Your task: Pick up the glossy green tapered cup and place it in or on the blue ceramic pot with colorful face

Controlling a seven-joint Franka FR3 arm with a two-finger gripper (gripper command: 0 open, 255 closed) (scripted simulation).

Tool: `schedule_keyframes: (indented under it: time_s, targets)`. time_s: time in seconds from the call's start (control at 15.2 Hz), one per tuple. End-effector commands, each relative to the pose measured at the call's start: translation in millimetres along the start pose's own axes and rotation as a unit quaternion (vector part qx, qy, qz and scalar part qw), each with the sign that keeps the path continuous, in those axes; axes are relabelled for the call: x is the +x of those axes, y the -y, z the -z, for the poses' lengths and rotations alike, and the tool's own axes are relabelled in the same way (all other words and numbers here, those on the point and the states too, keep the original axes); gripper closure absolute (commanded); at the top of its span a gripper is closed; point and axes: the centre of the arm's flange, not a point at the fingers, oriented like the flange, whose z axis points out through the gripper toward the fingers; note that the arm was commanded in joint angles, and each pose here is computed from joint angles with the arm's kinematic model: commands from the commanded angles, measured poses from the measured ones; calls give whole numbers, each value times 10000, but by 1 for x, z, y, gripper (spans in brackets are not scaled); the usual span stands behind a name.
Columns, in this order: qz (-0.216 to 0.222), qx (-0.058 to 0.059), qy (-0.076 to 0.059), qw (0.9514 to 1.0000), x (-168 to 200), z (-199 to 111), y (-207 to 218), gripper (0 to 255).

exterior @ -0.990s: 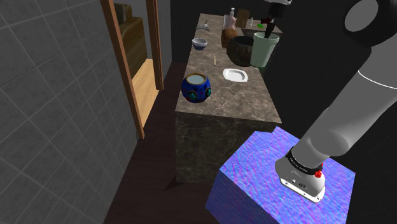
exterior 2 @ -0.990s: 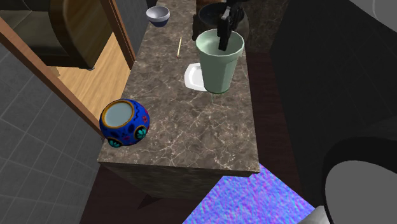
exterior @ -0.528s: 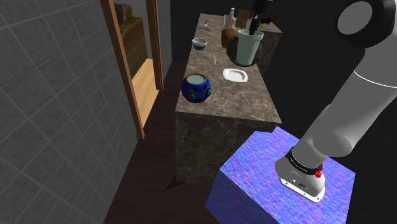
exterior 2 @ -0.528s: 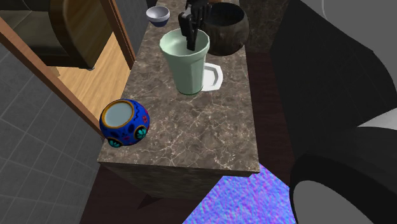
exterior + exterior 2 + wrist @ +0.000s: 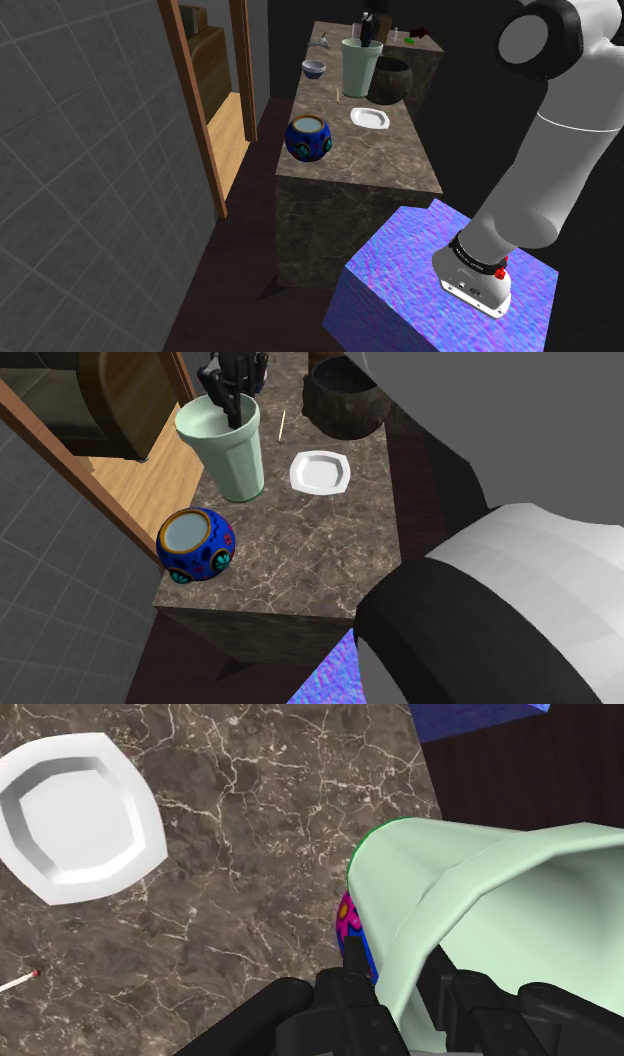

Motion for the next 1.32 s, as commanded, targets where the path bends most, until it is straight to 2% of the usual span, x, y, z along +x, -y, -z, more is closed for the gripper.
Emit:
schedule_keyframes:
  time_s: [0.0, 0.53, 1.25]
  targets:
    - [-2, 2, -3, 10000, 20, -3, 18, 255]
    - [-2, 2, -3, 10000, 105, -4, 83, 255]
    - [-2, 2, -3, 10000, 104, -61, 71, 255]
